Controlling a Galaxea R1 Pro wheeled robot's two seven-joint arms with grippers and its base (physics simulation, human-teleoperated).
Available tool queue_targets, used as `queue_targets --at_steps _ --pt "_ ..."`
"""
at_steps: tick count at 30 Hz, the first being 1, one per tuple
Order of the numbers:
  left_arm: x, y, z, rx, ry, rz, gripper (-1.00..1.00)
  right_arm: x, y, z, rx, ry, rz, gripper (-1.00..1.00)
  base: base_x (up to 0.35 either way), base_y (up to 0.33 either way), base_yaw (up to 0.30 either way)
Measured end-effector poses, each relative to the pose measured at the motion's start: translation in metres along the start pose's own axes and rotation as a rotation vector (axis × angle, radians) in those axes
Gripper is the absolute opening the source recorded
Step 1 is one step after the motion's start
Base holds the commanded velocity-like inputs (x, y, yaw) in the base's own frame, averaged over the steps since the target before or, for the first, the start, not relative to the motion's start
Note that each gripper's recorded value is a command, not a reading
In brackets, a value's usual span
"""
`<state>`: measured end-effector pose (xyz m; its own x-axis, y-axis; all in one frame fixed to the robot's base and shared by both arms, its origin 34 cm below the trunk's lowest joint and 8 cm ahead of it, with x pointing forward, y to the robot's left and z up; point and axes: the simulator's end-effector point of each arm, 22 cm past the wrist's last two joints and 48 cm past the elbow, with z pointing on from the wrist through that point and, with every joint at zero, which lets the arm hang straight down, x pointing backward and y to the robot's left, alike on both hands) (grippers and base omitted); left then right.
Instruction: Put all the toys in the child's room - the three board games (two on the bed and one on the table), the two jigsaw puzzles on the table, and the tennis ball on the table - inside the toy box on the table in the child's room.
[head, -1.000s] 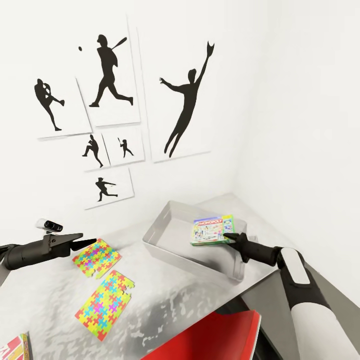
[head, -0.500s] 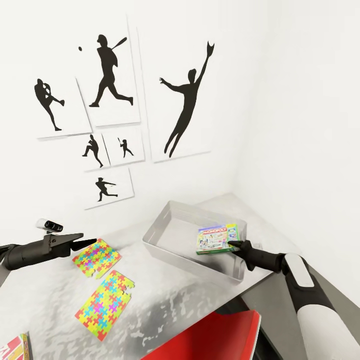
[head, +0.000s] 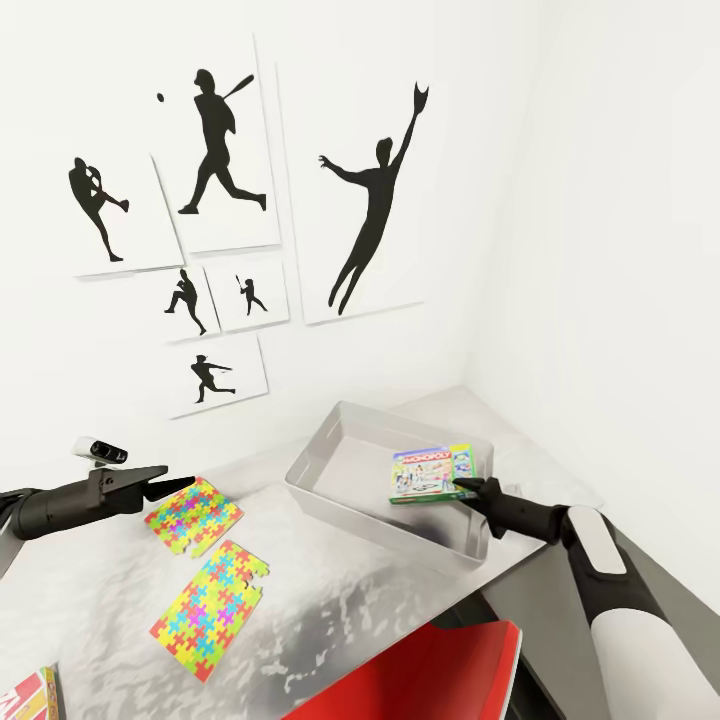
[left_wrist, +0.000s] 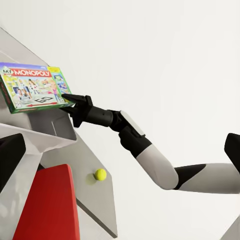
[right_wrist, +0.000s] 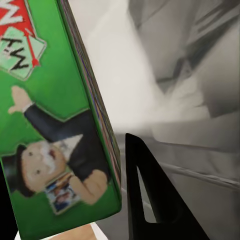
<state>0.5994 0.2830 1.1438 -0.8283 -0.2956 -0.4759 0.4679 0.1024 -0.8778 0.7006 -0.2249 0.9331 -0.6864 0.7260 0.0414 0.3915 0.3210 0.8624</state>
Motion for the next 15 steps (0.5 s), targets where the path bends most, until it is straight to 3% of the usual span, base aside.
queue_targets --at_steps 15 --pt "0.0002 0.0002 0.0001 -0.001 0.001 0.0 1.0 -0.0061 -0.0001 -0.0048 0.003 -0.012 -0.008 -1.0 0.0 0.0 0.0"
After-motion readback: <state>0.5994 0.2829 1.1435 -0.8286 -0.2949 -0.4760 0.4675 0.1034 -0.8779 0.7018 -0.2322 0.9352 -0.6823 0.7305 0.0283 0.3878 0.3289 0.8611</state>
